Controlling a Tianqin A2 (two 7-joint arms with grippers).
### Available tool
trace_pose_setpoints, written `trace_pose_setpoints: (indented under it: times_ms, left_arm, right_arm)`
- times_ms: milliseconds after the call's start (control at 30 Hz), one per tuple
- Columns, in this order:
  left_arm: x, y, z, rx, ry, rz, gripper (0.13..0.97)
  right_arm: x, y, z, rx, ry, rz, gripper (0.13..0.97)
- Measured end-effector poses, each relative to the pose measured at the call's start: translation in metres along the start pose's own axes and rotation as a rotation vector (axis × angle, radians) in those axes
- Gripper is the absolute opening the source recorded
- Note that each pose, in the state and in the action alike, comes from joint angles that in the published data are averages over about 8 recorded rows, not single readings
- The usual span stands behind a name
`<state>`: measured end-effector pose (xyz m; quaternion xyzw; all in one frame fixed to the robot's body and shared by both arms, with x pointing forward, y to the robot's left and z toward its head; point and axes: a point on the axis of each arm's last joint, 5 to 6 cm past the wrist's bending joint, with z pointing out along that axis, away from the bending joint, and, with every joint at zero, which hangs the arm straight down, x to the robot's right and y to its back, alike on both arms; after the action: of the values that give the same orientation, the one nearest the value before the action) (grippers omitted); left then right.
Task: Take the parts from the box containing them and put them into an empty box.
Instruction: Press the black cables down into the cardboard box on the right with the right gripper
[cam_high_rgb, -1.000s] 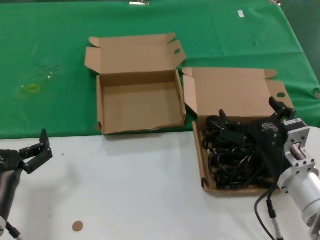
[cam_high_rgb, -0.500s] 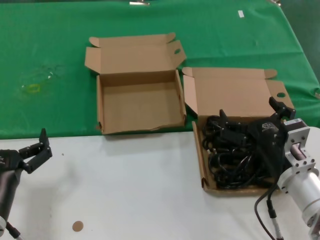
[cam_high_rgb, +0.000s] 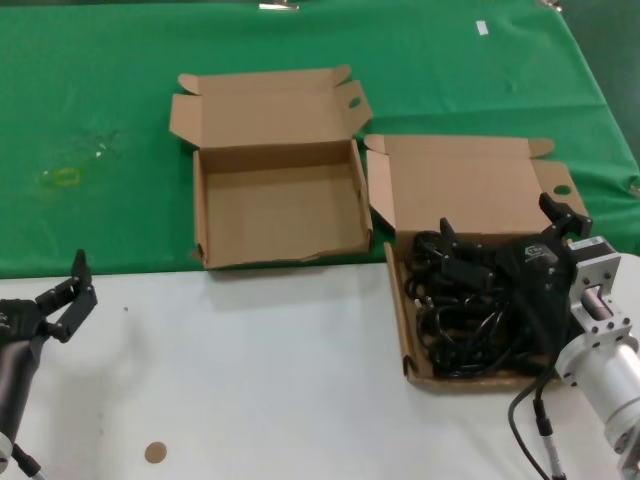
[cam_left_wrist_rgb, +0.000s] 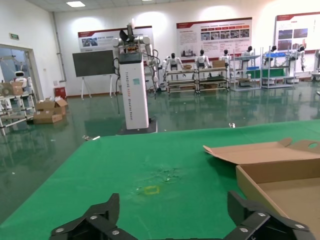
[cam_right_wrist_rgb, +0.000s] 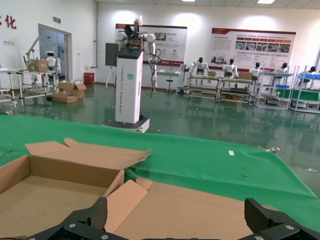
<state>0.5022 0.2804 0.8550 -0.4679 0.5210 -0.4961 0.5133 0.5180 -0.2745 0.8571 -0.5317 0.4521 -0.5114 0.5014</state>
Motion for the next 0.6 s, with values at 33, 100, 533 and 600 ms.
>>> trace_pose_setpoints:
  times_ms: [33,100,533,600]
  left_arm:
    - [0.0000,0.0000,0.000,0.000,0.000,0.000,0.814]
    - [0.0000,0.0000,0.000,0.000,0.000,0.000,0.778]
    - [0.0000,0.0000,0.000,0.000,0.000,0.000,0.502]
    - [0.0000,0.0000,0.000,0.000,0.000,0.000,0.453]
  right_arm:
    - [0.000,0.000,0.000,0.000,0.000,0.000,0.966]
    - [0.000,0.000,0.000,0.000,-0.002,-0.001,0.966]
    - [0.005,-0.008,-0.006,-0.011,-0.091,-0.067,0.966]
    - [0.009,-0.011,-0.006,-0.015,-0.121,-0.098,0.966]
